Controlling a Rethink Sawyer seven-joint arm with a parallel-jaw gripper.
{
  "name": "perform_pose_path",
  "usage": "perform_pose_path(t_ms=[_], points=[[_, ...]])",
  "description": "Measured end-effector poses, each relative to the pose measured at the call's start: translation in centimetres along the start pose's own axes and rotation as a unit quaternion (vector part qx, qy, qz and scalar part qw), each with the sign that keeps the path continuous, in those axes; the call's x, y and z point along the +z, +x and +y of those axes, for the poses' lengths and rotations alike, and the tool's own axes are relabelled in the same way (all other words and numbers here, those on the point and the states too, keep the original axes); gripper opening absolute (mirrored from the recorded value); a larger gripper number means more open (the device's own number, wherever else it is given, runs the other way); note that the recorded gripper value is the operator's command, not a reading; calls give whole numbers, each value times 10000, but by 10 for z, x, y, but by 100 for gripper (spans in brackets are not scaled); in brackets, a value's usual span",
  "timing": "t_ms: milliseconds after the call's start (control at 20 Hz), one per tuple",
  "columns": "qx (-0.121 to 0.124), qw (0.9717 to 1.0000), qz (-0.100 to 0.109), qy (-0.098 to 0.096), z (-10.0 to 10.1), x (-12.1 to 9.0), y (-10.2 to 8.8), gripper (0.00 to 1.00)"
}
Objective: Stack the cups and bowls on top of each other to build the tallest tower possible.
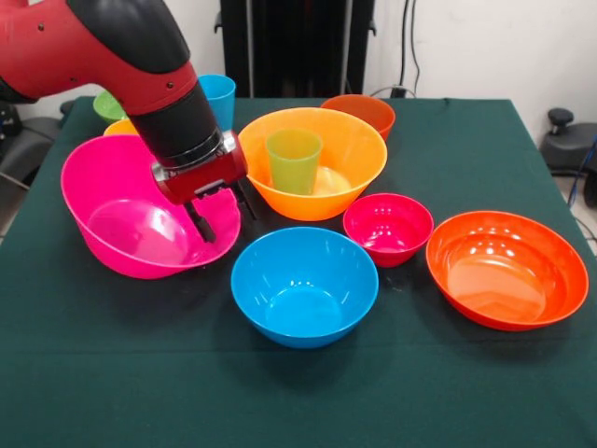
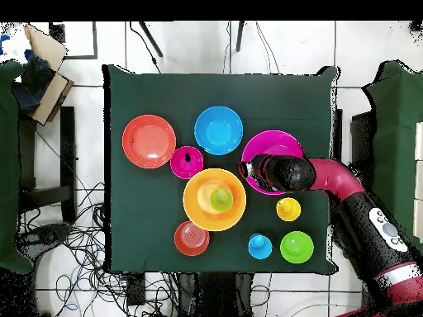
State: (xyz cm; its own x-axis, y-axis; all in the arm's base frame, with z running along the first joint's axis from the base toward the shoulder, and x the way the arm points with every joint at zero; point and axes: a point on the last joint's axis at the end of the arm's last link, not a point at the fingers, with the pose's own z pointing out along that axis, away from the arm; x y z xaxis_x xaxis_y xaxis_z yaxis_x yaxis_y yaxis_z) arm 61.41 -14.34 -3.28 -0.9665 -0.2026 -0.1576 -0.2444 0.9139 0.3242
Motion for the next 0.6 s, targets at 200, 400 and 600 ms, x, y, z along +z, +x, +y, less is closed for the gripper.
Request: perform_pose_path(t_ms=[200, 400, 600], points=[[-8, 10000, 5, -15, 2, 2, 0, 100], [-10, 10000, 3, -9, 2, 1, -1, 100], [-13, 10000, -4, 15, 0, -1, -2, 100]])
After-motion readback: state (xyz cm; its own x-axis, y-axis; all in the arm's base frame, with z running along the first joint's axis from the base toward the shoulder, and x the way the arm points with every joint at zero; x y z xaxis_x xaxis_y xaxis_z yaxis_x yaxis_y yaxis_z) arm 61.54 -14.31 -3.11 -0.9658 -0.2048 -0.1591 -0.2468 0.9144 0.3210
